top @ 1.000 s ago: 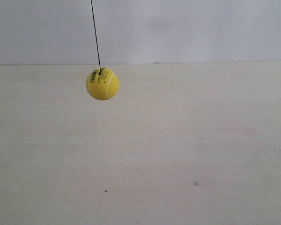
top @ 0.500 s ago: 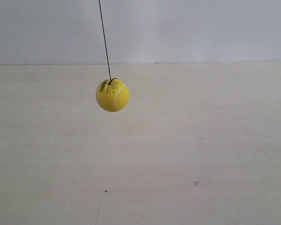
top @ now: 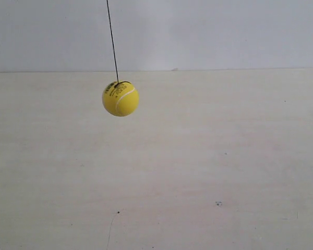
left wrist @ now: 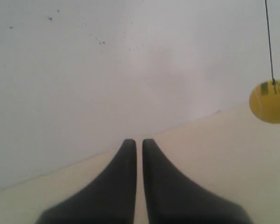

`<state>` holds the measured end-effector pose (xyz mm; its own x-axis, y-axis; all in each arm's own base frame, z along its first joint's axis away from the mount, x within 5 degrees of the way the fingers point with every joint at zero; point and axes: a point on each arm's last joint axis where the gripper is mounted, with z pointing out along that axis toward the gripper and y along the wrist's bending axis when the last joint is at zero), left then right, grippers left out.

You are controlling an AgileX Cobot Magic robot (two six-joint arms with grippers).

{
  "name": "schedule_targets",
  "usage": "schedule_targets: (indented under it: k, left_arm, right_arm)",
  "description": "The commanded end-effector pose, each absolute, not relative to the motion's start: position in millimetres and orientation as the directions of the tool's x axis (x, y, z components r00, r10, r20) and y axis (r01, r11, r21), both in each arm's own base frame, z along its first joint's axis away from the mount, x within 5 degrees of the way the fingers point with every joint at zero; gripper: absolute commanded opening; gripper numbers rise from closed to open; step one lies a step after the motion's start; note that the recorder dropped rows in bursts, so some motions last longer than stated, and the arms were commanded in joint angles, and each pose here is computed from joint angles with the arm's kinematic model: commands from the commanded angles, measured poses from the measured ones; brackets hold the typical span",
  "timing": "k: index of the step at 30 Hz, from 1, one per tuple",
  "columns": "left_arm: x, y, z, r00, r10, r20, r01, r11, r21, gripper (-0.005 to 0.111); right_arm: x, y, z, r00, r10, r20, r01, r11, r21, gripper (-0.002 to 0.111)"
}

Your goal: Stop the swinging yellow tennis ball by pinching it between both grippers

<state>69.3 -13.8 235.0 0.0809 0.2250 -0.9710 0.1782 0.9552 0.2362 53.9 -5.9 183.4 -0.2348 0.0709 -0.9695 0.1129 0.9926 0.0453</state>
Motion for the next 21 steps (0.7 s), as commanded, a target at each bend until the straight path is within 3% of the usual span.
schedule_targets:
  k: [1,5,13,21]
  left_arm:
    - [69,-12,214,0.038,0.182,-0.983,0.16,0.969,0.186,0.005]
    - [66,-7,210,0.021,0.129,-0.991,0.095,0.987,0.131,0.005]
    - [56,1,186,-0.22,0.109,-0.969,0.026,0.994,0.106,0.005]
    - [54,1,185,-0.226,0.09,-0.97,0.021,0.996,0.088,0.005]
  right_arm:
    - [54,-6,185,-0.216,0.067,-0.974,0.109,0.993,0.044,0.0]
    - [54,-6,185,-0.216,0.067,-0.974,0.109,0.993,0.044,0.0]
    - [54,-6,185,-0.216,0.067,-0.974,0.109,0.993,0.044,0.0]
    - [54,-6,185,-0.222,0.068,-0.973,0.109,0.993,0.044,0.0]
